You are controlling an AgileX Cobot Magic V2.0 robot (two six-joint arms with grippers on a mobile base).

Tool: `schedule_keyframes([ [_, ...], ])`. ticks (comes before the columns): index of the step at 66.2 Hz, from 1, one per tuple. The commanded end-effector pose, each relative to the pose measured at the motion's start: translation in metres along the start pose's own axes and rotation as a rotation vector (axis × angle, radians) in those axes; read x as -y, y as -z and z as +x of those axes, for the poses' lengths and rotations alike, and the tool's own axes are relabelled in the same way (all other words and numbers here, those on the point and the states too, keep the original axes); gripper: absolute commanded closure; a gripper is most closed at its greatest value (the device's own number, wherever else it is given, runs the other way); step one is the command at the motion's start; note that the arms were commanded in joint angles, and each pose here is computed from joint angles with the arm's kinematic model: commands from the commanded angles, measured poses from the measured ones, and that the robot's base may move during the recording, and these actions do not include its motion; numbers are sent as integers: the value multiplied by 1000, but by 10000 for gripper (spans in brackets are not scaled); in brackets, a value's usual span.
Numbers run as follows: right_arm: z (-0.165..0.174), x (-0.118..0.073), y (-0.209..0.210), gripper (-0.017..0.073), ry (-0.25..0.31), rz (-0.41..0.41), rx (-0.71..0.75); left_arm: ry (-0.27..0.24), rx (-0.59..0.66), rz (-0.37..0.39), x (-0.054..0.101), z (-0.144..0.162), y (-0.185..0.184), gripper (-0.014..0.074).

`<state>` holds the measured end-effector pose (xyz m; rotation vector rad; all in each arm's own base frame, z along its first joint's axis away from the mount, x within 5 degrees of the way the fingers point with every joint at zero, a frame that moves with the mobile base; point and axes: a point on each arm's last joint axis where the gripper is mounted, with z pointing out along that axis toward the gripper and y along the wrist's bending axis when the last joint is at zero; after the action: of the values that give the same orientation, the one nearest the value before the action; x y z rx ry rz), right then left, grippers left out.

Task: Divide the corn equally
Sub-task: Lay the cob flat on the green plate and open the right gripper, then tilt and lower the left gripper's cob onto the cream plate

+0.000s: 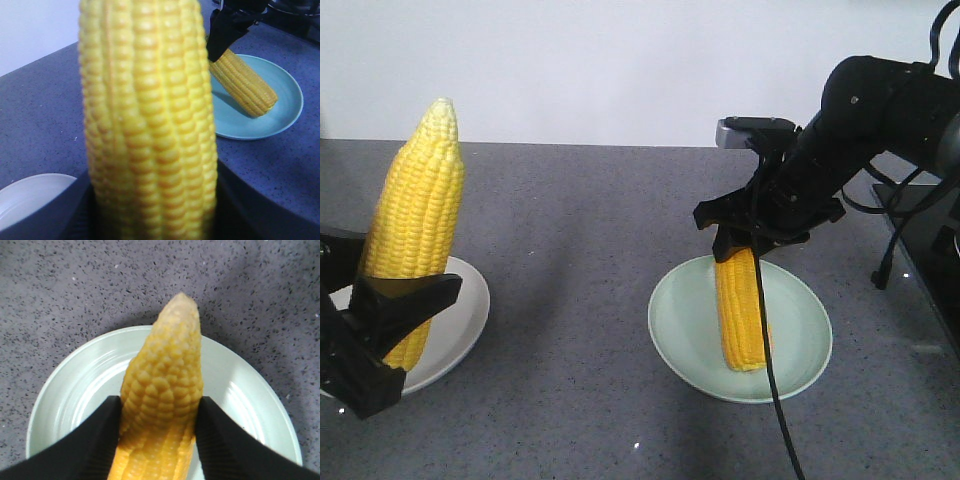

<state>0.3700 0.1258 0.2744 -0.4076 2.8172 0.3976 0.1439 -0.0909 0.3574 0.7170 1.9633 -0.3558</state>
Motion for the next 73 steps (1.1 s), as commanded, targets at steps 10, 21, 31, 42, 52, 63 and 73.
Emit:
schedule_keyframes([
  [10,-6,-5,23,50,14,-4,89,10,102,-17,-1,-14,7,287],
  [21,-3,-6,27,-23,46,0,76,10,102,-17,-1,-14,7,287],
  [31,1,-10,47,-25,84,28,129,10,102,-17,-1,-14,7,287],
  [42,21,-15,78,-21,100,39,262,-9,123,-25,-2,-16,7,287],
  [52,53,-18,96,-22,131,56,341,-9,122,-24,-2,-16,7,287],
  [63,88,-18,110,-22,210,93,382,-9,122,-24,-2,-16,7,287],
  [73,113,-16,114,-22,234,124,389,-9,122,-24,-2,-16,7,287],
])
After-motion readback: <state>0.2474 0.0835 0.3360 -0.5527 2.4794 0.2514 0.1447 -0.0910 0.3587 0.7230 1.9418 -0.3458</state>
